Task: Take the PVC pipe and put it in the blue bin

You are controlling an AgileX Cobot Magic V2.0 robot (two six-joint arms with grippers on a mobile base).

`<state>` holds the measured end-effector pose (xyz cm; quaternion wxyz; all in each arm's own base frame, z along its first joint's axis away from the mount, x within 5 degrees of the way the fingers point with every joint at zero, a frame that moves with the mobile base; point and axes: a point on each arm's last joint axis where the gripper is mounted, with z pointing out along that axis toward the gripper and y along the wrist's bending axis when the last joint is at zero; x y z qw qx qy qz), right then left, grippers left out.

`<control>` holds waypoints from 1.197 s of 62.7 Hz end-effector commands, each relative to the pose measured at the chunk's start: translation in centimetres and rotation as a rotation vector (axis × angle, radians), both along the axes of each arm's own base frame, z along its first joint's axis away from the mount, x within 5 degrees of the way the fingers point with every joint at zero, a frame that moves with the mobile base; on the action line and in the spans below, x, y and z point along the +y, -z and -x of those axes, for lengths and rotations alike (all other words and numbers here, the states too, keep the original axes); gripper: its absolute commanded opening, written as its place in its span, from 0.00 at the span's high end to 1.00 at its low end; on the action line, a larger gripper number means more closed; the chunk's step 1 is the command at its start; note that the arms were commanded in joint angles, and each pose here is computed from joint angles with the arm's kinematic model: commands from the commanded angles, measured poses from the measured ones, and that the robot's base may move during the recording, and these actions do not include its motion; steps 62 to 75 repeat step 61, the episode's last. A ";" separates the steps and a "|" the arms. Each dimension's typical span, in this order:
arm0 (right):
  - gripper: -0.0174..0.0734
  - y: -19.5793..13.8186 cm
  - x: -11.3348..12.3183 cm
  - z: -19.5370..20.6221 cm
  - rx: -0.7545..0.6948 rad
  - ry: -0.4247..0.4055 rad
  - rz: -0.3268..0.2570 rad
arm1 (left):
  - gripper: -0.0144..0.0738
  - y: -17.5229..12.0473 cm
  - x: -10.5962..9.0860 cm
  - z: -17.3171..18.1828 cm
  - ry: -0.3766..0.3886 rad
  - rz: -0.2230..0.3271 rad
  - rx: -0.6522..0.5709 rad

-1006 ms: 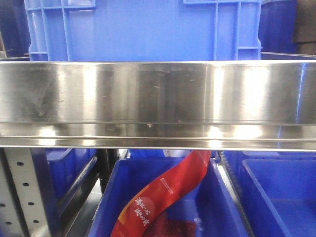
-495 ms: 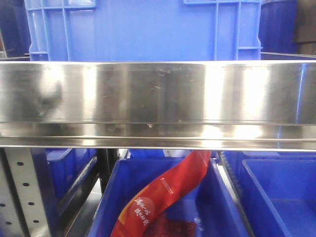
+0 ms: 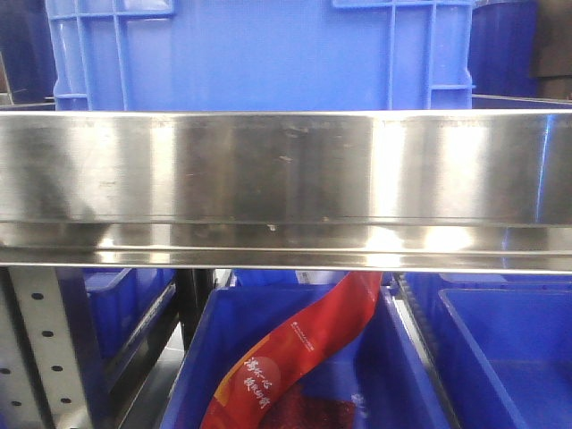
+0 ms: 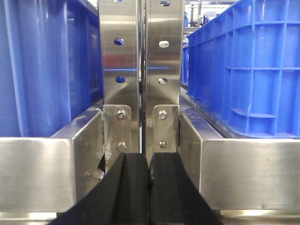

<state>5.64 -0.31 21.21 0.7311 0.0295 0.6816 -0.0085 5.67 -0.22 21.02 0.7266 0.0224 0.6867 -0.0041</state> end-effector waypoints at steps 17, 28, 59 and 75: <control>0.99 -0.1 0.0 0.0 -0.018 0.004 0.007 | 0.96 -0.2 0.0 0.1 -0.003 0.005 -0.018; 0.99 -0.1 0.0 0.0 -0.018 0.004 0.007 | 0.96 -0.2 0.0 0.1 -0.003 0.005 -0.018; 0.99 -0.1 0.0 0.0 -0.018 0.004 0.007 | 0.96 -0.2 0.0 0.1 -0.003 0.005 -0.018; 0.99 -0.1 0.0 0.0 -0.018 0.004 0.007 | 0.96 -0.2 0.0 0.1 -0.003 0.005 -0.018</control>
